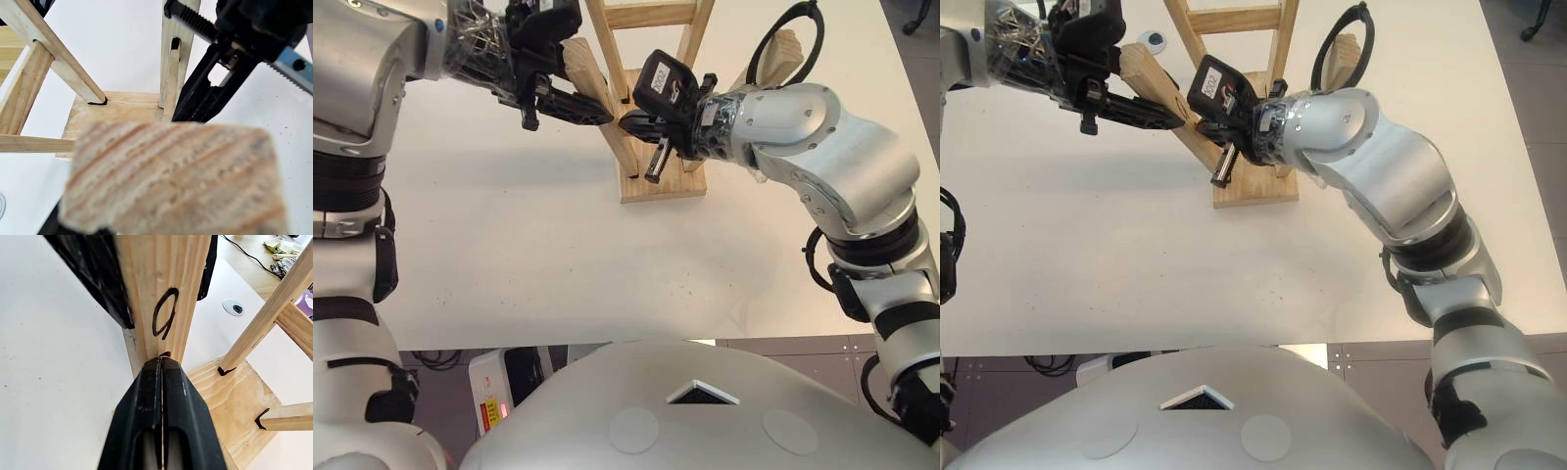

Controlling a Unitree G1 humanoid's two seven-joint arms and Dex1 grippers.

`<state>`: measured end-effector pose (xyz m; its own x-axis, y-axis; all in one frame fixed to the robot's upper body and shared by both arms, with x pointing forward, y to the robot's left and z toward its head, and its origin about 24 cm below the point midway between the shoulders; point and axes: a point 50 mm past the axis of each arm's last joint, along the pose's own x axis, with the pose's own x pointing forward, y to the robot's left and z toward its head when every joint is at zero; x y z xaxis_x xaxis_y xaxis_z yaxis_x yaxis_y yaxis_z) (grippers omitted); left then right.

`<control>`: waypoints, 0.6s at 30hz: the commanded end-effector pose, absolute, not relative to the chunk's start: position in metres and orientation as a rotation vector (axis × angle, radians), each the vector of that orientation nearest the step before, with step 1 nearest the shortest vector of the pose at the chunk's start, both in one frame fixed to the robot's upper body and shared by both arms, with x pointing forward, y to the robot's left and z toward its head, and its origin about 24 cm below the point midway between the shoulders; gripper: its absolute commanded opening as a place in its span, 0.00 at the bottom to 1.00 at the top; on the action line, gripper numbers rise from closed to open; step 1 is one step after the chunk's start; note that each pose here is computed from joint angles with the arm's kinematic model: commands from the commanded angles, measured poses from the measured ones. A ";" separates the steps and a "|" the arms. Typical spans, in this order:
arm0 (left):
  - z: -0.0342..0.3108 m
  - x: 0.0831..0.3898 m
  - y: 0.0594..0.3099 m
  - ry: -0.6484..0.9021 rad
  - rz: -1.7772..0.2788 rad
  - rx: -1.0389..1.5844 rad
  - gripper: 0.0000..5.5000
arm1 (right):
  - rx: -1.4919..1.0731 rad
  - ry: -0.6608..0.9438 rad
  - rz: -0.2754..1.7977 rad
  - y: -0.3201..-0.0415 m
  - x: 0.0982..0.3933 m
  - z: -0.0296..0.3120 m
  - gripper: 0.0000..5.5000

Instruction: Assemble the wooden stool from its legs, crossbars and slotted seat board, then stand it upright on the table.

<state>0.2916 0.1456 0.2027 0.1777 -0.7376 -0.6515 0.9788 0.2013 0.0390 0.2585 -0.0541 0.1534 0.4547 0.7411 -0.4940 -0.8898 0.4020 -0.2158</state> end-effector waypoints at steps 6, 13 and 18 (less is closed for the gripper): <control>0.169 0.286 0.131 0.678 -1.328 0.473 0.37 | -0.364 0.485 1.023 -0.060 0.264 0.133 0.00; 0.162 0.292 0.135 0.729 -1.297 0.504 0.37 | 0.551 0.044 1.021 -0.070 0.301 0.281 0.00; 0.163 0.292 0.137 0.697 -1.309 0.482 0.37 | 0.731 -0.126 0.767 -0.136 0.326 0.336 0.00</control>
<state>0.2978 0.1350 0.2025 0.1955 -0.7338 -0.6506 0.9785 0.1908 0.0788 0.3200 -0.1092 0.3178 0.6572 0.6816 0.3216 -0.7213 0.4450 0.5308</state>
